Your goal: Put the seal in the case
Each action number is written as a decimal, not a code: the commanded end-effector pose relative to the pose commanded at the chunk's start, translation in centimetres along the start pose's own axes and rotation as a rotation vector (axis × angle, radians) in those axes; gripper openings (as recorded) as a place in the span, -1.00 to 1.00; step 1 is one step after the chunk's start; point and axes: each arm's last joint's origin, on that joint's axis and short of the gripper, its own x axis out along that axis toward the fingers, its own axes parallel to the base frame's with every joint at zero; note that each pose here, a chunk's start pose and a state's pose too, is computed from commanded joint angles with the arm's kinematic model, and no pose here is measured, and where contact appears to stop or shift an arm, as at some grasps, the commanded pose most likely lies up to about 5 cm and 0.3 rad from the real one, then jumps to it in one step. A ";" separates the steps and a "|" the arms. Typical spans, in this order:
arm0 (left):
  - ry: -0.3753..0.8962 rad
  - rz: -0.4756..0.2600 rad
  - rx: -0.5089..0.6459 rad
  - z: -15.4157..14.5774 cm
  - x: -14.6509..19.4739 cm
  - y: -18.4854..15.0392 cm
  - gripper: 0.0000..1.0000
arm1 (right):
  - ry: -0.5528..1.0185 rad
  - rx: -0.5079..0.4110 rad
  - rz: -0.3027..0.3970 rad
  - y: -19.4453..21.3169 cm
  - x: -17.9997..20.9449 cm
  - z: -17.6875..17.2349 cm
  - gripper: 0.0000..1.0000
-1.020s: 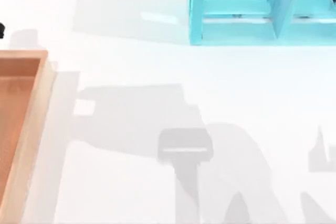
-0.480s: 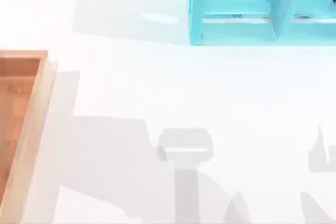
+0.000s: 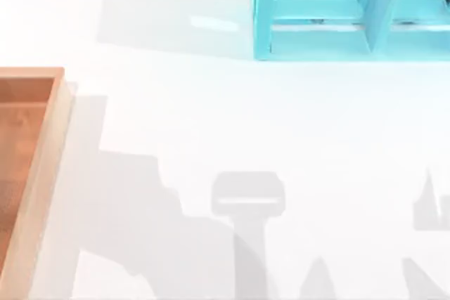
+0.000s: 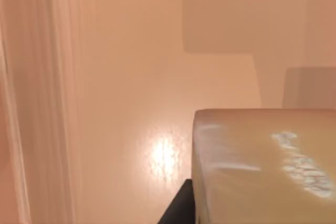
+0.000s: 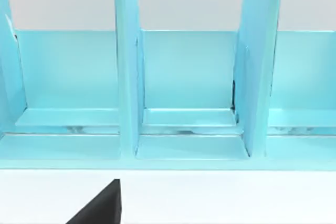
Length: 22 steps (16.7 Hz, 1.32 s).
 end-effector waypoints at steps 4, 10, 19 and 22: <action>0.000 -0.002 -0.003 -0.3 1.8 0.0 -1.00 | 0.000 0.000 0.000 0.0 0.0 0.0 1.00; 0.000 -0.002 -0.003 -0.3 1.8 0.0 -0.55 | 0.000 0.000 0.000 0.0 0.0 0.0 1.00; 0.000 -0.002 -0.003 -0.3 1.8 0.0 0.81 | 0.000 0.000 0.000 0.0 0.0 0.0 1.00; 0.000 -0.002 -0.003 -0.3 1.8 0.0 1.00 | 0.000 0.000 0.000 0.0 0.0 0.0 1.00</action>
